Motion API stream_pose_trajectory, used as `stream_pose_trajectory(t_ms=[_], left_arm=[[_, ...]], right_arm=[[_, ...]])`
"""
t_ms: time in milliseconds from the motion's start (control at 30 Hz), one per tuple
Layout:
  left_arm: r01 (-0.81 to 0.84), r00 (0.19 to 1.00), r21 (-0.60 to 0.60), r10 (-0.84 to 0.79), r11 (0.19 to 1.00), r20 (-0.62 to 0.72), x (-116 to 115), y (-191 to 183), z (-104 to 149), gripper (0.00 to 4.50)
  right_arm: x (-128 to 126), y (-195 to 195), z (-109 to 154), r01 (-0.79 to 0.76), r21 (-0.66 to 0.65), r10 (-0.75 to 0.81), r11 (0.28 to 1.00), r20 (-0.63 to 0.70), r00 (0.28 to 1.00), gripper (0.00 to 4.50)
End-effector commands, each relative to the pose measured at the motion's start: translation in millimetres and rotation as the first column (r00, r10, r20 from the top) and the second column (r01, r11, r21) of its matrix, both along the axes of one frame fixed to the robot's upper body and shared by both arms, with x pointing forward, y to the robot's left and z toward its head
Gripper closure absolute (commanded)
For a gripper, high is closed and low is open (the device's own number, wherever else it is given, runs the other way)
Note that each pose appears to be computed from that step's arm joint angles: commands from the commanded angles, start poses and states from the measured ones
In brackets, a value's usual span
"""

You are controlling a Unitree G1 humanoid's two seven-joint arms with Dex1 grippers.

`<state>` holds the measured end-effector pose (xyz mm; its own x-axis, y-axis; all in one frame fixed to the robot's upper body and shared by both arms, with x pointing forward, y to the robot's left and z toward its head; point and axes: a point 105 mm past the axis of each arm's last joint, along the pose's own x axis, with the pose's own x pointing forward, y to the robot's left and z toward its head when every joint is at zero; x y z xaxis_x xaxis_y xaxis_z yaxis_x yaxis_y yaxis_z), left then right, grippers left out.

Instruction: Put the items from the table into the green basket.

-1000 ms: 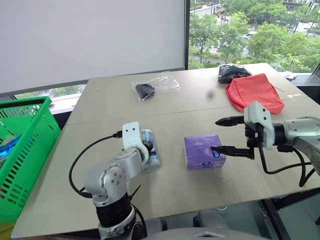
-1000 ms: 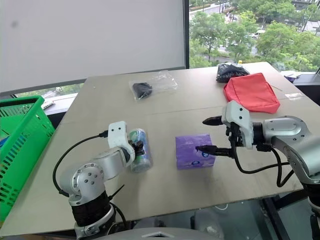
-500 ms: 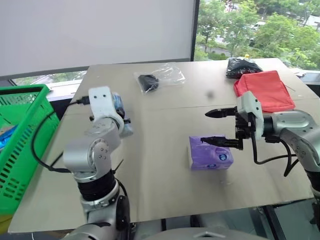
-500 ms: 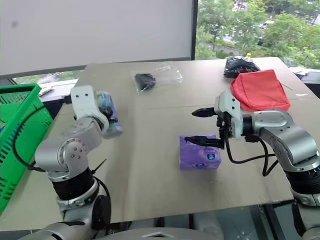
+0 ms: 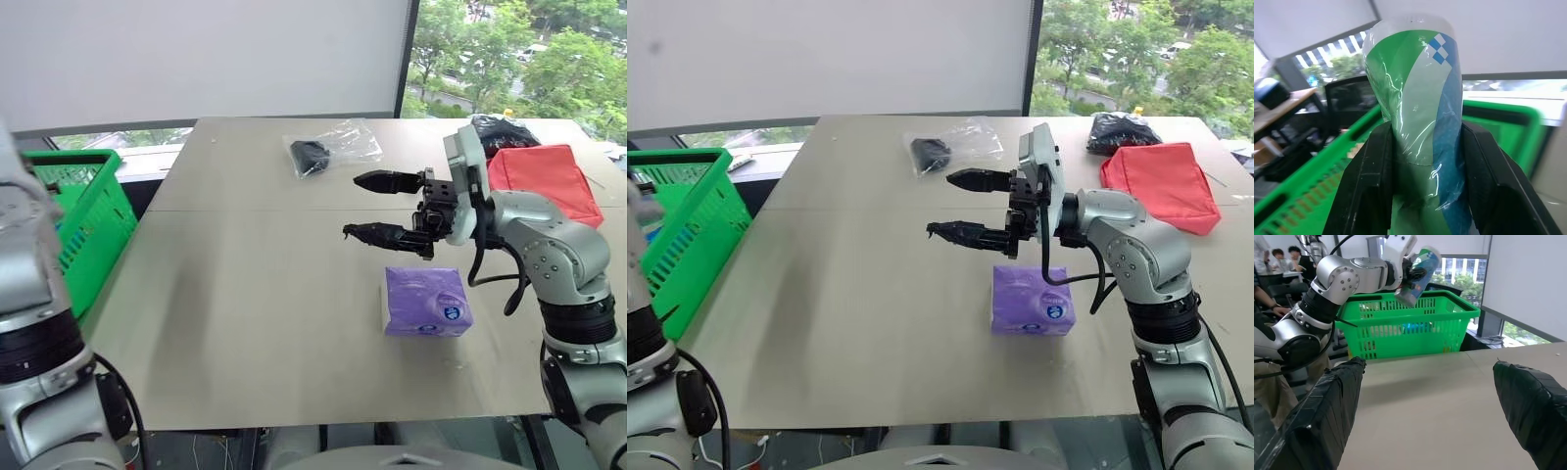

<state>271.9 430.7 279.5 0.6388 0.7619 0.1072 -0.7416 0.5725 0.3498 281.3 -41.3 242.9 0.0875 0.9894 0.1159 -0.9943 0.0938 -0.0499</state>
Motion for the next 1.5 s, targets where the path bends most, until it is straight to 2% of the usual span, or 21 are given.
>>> stream_pose_trajectory(t_ms=[33,133,167,233,267,400,467,500,533,600,700,800,900,1000,1100,1200,1300,1400,1500], left_arm=[[-0.009,1.0,0.108,0.006,0.994,0.027,-14,14,24,3.13],[-0.046,0.999,0.089,0.043,0.995,0.033,-22,27,18,1.8],[-0.043,0.999,0.081,0.042,0.996,0.024,-21,27,14,1.53],[-0.032,0.999,0.072,0.032,0.997,0.005,-15,25,5,0.66],[-0.015,1.0,0.066,0.016,0.998,-0.007,-11,22,0,0.06],[0.077,0.997,0.062,-0.078,0.995,0.026,6,4,1,0.06],[0.276,0.959,0.068,-0.279,0.959,0.052,30,-31,3,0.06],[0.403,0.913,0.05,-0.405,0.914,0.048,43,-56,-2,0.06],[0.55,0.834,0.022,-0.551,0.835,0.036,55,-89,-11,0.06],[0.766,0.642,-0.053,-0.767,0.64,0.007,64,-147,-36,0.06],[0.906,0.388,-0.171,-0.921,0.387,-0.028,51,-204,-69,0.06],[0.942,0.156,-0.291,-0.985,0.17,-0.07,25,-241,-97,0.06],[0.925,-0.018,-0.381,-0.997,0.009,-0.069,-3,-262,-111,0.06],[0.888,-0.143,-0.45,-0.987,-0.095,-0.072,-27,-274,-122,0.06],[0.86,-0.209,-0.488,-0.975,-0.146,-0.077,-42,-279,-129,0.06],[0.86,-0.207,-0.49,-0.975,-0.141,-0.083,-46,-278,-131,0.06],[0.86,-0.205,-0.492,-0.975,-0.137,-0.086,-49,-279,-132,0.06],[0.862,-0.204,-0.489,-0.975,-0.135,-0.09,-49,-281,-133,0.06],[0.865,-0.202,-0.483,-0.976,-0.136,-0.086,-48,-283,-132,0.06]], right_arm=[[0,-1,20,-0.002,0.067,-0.001,0.998,0.042,0.999,0.0],[1,-1,21,0.001,0.077,-0.004,0.997,0.041,0.999,0.0],[1,-1,20,0.004,0.078,-0.007,0.997,0.04,0.999,0.0],[3,-3,17,0.013,0.075,-0.016,0.997,0.039,0.999,0.0],[4,-4,15,0.018,0.073,-0.021,0.997,0.038,0.999,0.0],[7,-11,11,0.051,0.064,-0.053,0.997,0.04,0.998,0.0],[10,-21,5,0.092,0.036,-0.094,0.995,0.044,0.995,0.0],[13,-28,1,0.119,0.014,-0.119,0.993,0.045,0.992,0.0],[15,-36,-4,0.146,-0.011,-0.146,0.989,0.043,0.988,0.0],[19,-52,-16,0.199,-0.079,-0.197,0.977,0.041,0.98,0.0],[21,-70,-40,0.251,-0.196,-0.249,0.948,0.036,0.968,0.0],[16,-90,-71,0.268,-0.324,-0.282,0.907,0.004,0.959,0.0],[10,-110,-98,0.272,-0.431,-0.327,0.86,-0.055,0.944,0.0],[5,-124,-120,0.266,-0.512,-0.377,0.816,-0.123,0.918,0.0],[2,-132,-138,0.252,-0.572,-0.42,0.781,-0.183,0.889,0.0],[1,-144,-154,0.257,-0.654,-0.477,0.712,-0.181,0.86,0.0],[-6,-147,-166,0.215,-0.693,-0.525,0.688,-0.271,0.807,0.0],[-14,-138,-174,0.169,-0.67,-0.538,0.723,-0.392,0.746,0.0],[-15,-118,-171,0.163,-0.565,-0.507,0.809,-0.531,0.679,0.0]])
